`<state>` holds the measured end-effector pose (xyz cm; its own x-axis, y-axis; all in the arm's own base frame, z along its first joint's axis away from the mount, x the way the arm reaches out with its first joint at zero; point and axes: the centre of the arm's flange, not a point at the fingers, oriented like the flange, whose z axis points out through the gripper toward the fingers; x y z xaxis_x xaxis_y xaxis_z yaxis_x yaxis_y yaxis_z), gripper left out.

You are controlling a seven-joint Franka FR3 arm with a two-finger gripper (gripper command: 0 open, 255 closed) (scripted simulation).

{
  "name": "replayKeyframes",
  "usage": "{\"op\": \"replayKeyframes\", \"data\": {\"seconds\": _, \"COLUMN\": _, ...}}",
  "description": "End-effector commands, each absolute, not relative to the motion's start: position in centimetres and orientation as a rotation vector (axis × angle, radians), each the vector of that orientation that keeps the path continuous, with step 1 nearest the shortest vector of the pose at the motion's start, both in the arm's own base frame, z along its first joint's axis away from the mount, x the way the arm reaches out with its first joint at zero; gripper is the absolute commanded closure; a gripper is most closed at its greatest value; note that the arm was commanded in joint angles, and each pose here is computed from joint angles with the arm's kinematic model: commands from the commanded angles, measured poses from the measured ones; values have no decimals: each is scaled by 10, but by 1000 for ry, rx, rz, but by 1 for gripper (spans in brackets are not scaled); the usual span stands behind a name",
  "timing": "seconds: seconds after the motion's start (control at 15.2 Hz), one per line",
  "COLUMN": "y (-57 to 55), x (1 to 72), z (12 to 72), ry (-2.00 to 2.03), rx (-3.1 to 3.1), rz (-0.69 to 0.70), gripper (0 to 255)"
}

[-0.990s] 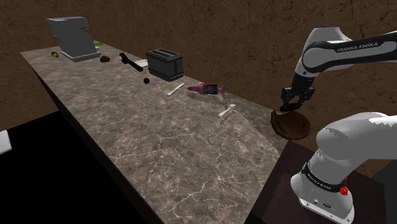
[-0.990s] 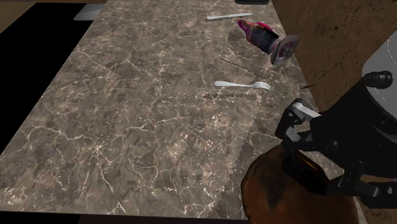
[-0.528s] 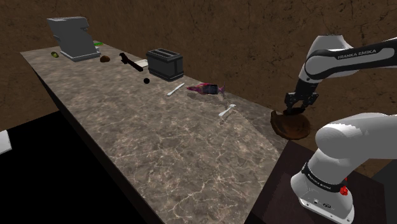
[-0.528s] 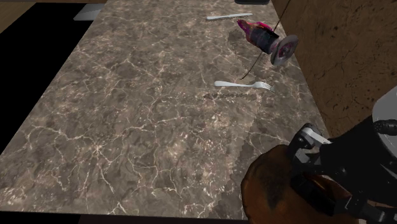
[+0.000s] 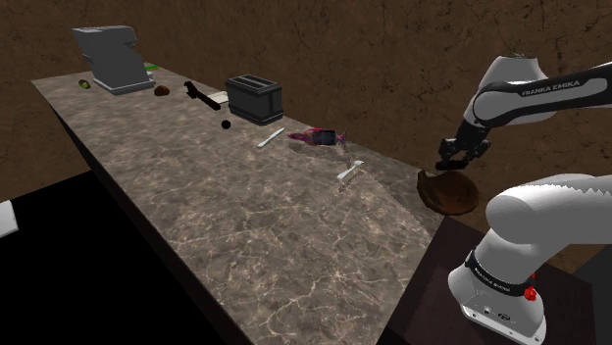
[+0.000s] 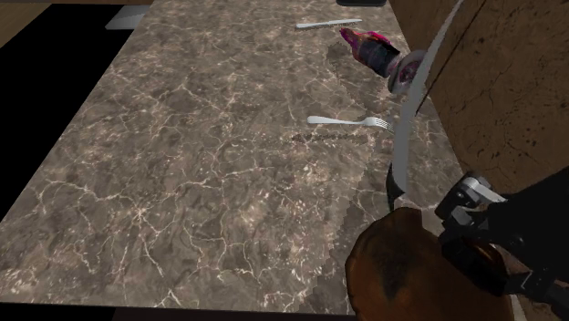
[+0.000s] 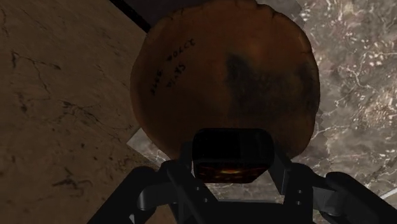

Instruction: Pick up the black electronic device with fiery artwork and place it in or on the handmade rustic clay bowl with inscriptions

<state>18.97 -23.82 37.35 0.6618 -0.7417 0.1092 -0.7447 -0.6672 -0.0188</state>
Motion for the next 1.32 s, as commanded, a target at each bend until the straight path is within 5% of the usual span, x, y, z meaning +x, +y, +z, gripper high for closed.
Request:
{"op": "replayKeyframes", "data": {"seconds": 0.0, "y": -221, "x": 175, "z": 343, "ry": -1296, "rx": 2859, "rz": 115, "gripper": 255}}
{"op": "replayKeyframes", "data": {"seconds": 0.46, "y": -221, "x": 175, "z": 343, "ry": -1296, "rx": 2859, "rz": 115, "gripper": 255}}
{"op": "replayKeyframes", "data": {"seconds": 0.53, "y": -220, "x": 175, "z": 342, "ry": -1296, "rx": 2859, "rz": 115, "gripper": 0}}
{"op": "replayKeyframes", "data": {"seconds": 1.25, "y": -219, "x": 172, "z": 393, "ry": -1296, "rx": 2859, "rz": 115, "gripper": 0}}
